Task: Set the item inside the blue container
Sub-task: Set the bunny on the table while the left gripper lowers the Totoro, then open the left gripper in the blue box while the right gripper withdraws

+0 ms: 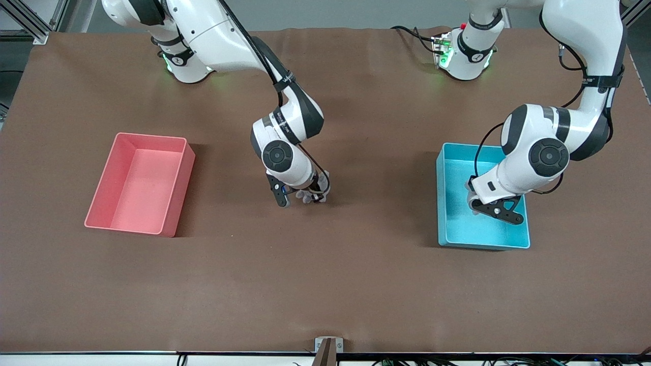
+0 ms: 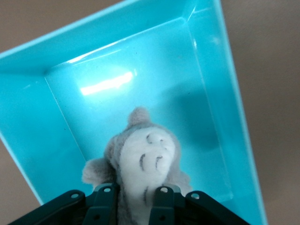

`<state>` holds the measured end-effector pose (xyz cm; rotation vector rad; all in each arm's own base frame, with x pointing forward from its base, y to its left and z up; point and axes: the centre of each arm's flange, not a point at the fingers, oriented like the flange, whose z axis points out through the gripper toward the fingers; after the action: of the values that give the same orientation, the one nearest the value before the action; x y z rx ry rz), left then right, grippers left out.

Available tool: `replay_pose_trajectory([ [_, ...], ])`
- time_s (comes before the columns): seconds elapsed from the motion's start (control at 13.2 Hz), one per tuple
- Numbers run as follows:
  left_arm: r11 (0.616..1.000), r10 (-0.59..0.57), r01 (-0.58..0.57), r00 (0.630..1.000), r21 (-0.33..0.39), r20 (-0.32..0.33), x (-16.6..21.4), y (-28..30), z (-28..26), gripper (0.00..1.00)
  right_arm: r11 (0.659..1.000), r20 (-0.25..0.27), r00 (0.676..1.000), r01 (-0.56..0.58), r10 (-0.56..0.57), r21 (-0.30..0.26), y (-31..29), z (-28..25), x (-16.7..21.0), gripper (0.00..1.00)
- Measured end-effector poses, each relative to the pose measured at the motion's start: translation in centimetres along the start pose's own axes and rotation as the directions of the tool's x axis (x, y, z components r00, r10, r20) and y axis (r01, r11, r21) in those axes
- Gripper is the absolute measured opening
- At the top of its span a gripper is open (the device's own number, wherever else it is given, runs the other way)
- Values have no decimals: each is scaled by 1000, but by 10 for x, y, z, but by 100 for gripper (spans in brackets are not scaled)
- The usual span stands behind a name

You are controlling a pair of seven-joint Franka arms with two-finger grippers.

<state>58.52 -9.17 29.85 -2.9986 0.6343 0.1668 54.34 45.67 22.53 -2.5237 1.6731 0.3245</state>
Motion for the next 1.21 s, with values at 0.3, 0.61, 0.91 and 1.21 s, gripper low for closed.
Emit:
replay_pose_trajectory([
  [0.3, 1000, 3, -3, 1000, -13, 26, -6, -4, 31, 26, 996, -41, 997, 72, -70, 46, -16, -44, -10, 100],
  [0.61, 1000, 1, 0, 998, -28, 65, -8, -5, 58, 26, 961, -58, 959, 278, -278, -11, -27, -137, 24, 100],
  [0.91, 999, 21, -18, 998, -41, 62, -13, -28, 81, 28, 849, -17, 852, 519, -523, -104, -9, -229, 133, 100],
  [1.21, 999, 22, -19, 998, -42, 57, -13, -31, 79, 51, 672, -11, 685, 712, -729, -206, 20, -263, 215, 100],
])
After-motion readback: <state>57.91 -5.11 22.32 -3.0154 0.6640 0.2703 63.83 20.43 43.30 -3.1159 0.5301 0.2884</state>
